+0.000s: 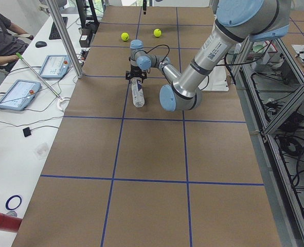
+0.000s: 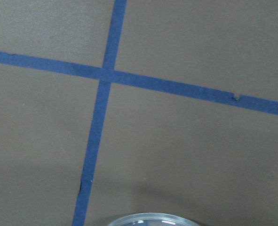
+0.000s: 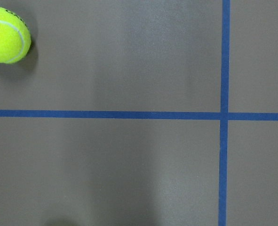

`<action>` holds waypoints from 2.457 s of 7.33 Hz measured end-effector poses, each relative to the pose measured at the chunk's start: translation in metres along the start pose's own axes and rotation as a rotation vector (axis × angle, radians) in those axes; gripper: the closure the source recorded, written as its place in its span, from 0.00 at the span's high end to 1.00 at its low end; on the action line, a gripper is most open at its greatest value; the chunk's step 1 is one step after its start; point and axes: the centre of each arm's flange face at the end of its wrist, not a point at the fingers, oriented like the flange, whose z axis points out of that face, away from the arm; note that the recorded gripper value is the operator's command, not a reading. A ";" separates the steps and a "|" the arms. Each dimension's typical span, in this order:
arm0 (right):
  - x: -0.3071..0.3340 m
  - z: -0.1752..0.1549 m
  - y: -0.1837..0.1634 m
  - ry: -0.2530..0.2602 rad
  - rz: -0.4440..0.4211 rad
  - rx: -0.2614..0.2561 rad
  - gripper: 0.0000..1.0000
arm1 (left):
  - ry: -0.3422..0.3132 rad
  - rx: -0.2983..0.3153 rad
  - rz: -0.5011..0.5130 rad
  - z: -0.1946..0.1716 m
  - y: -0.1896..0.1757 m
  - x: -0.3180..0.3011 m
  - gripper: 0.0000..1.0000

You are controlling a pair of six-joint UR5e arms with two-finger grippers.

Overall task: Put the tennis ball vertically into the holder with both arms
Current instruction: 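Lower the left gripper and close it around the can's body, then lift the can with the left gripper and turn it upright, open end up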

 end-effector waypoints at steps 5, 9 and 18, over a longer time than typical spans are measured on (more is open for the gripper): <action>-0.002 -0.001 -0.001 -0.002 -0.003 0.003 1.00 | -0.042 0.071 -0.003 -0.032 -0.008 -0.010 0.46; -0.003 0.000 0.000 -0.029 -0.002 -0.007 1.00 | -0.124 0.398 -0.155 -0.135 -0.025 -0.018 0.46; -0.035 -0.025 -0.009 -0.051 -0.065 0.044 1.00 | -0.267 1.331 -0.437 -0.080 0.014 0.059 0.47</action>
